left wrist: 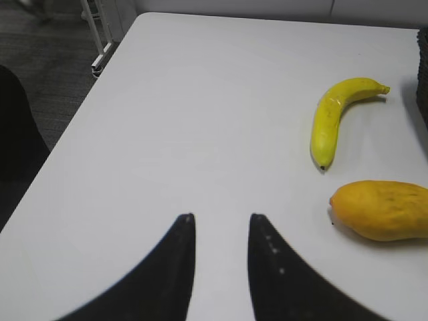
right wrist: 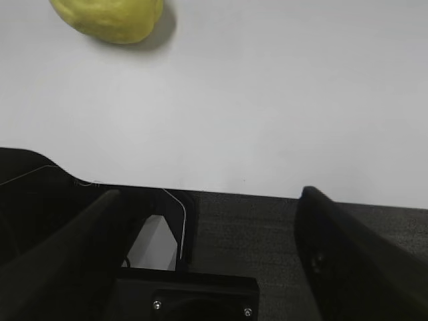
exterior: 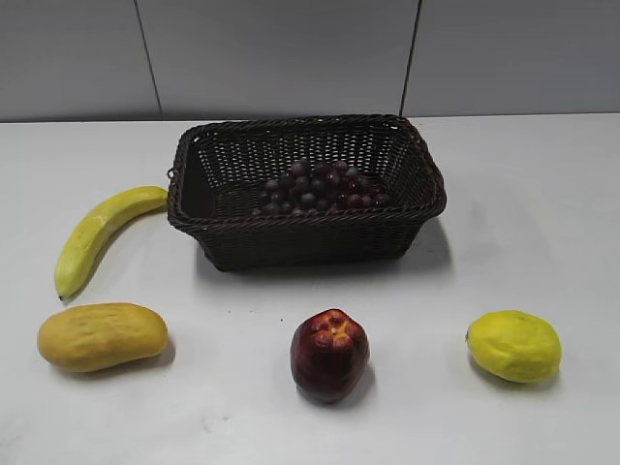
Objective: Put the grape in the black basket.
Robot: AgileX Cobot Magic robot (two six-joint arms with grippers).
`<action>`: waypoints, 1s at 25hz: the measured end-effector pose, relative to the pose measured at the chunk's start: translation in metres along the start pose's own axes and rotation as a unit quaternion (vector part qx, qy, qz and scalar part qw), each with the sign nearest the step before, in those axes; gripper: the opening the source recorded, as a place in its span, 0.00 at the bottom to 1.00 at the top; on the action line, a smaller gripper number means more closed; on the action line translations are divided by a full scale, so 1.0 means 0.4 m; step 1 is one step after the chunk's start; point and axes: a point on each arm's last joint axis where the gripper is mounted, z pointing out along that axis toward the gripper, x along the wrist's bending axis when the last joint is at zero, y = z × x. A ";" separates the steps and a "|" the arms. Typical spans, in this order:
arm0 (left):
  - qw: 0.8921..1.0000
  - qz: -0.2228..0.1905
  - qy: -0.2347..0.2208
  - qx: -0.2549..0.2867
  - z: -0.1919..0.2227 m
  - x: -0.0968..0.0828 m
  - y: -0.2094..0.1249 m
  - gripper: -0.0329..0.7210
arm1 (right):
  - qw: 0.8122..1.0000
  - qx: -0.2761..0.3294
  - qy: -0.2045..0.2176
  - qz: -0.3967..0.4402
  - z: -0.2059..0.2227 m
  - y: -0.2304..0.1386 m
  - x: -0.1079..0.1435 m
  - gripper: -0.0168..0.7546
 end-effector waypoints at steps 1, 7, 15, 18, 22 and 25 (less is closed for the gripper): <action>1.000 0.000 0.000 0.000 0.000 0.000 0.000 0.33 | 1.000 -0.009 -0.001 -0.001 -0.003 -0.017 0.001 0.79; 1.000 0.000 0.000 0.000 0.000 0.000 0.000 0.33 | 0.995 -0.098 -0.006 -0.004 -0.045 -0.071 0.008 0.79; 1.000 0.000 0.000 0.000 0.000 0.000 0.000 0.33 | 0.980 -0.200 -0.011 -0.003 -0.096 -0.128 0.016 0.79; 1.000 0.000 0.000 0.000 0.000 0.000 0.000 0.33 | 0.972 -0.234 -0.012 -0.006 -0.112 -0.150 0.019 0.79; 1.000 0.000 0.000 0.000 0.000 0.000 0.000 0.33 | 0.962 -0.274 -0.014 -0.010 -0.129 -0.177 0.022 0.79; 1.000 0.000 0.000 0.000 0.000 0.000 0.000 0.33 | 0.955 -0.297 -0.015 -0.012 -0.138 -0.193 0.024 0.79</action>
